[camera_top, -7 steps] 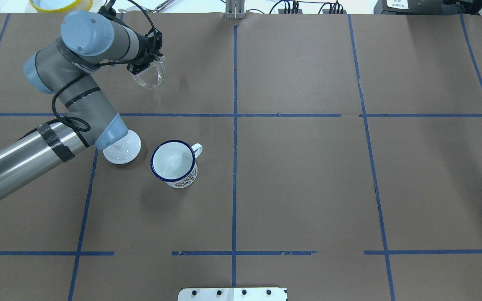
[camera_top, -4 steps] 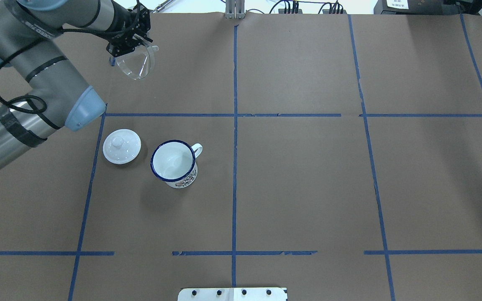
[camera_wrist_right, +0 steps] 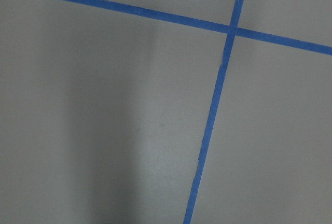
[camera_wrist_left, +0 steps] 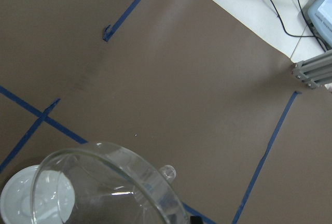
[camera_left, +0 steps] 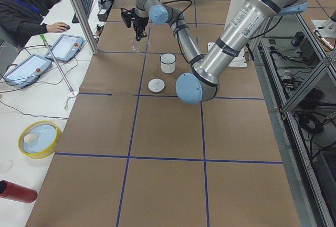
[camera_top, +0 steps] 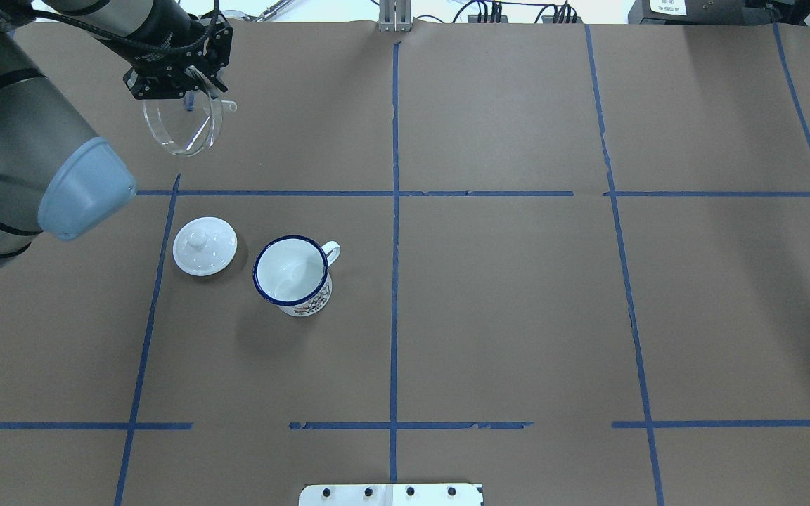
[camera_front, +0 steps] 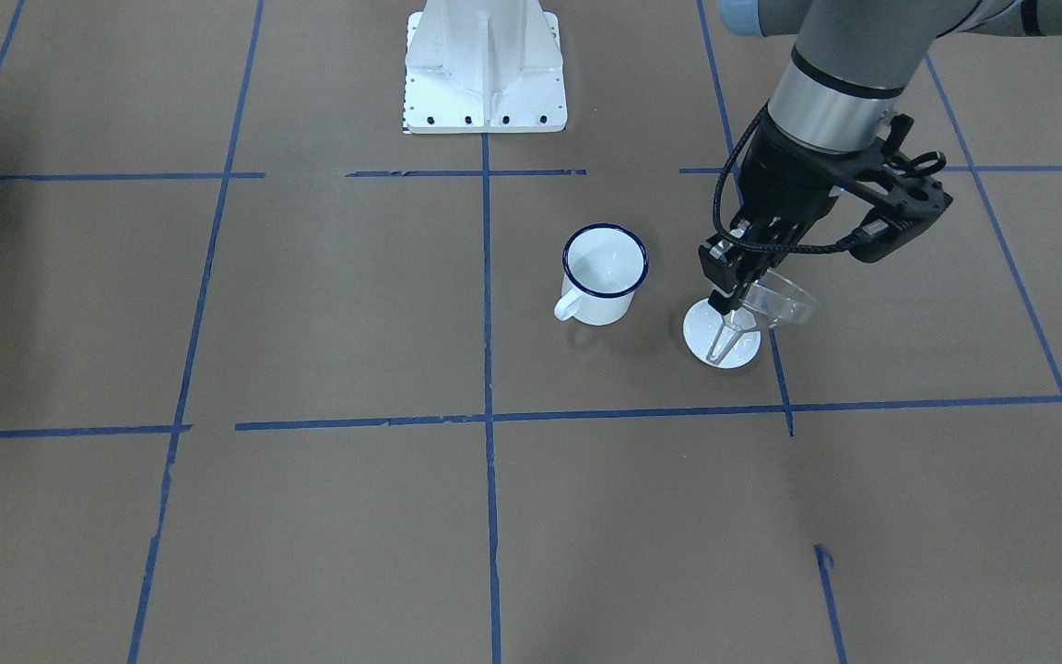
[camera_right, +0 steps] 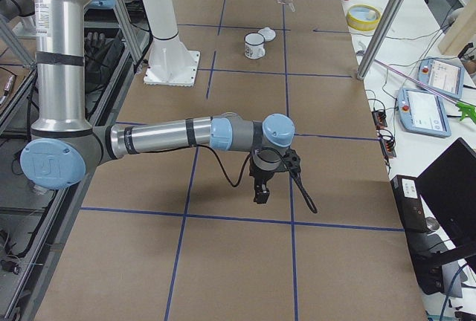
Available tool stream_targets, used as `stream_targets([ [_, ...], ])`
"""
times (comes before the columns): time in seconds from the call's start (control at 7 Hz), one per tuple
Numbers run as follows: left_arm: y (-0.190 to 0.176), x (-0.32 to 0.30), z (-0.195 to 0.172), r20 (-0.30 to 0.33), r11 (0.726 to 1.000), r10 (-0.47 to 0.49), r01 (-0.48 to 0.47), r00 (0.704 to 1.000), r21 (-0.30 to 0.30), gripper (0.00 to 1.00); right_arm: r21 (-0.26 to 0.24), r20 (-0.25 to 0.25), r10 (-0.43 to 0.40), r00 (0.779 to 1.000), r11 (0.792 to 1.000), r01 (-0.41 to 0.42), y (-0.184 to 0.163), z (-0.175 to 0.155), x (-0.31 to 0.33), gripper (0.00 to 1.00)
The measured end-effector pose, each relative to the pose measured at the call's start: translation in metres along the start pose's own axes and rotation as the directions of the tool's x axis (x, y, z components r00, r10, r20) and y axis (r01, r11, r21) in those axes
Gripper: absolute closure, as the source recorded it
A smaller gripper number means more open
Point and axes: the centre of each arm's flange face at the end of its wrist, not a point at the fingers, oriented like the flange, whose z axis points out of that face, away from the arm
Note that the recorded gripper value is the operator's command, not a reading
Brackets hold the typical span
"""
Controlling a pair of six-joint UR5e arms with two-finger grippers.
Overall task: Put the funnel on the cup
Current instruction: 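Carry the funnel over the open mug with the left gripper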
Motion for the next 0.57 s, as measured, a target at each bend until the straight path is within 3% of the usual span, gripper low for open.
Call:
stream_targets([
  [0.29, 0.061, 0.022, 0.018, 0.108, 0.991, 0.119, -0.111, 0.987, -0.076, 1.00, 0.000, 0.000, 0.000, 1.000, 1.000, 0.000, 0.000, 0.000, 0.000, 0.00],
  [0.57, 0.124, 0.031, 0.053, 0.235, 0.969, 0.246, -0.233, 0.940, -0.082, 1.00, 0.000, 0.000, 0.000, 1.000, 1.000, 0.000, 0.000, 0.000, 0.000, 0.00],
])
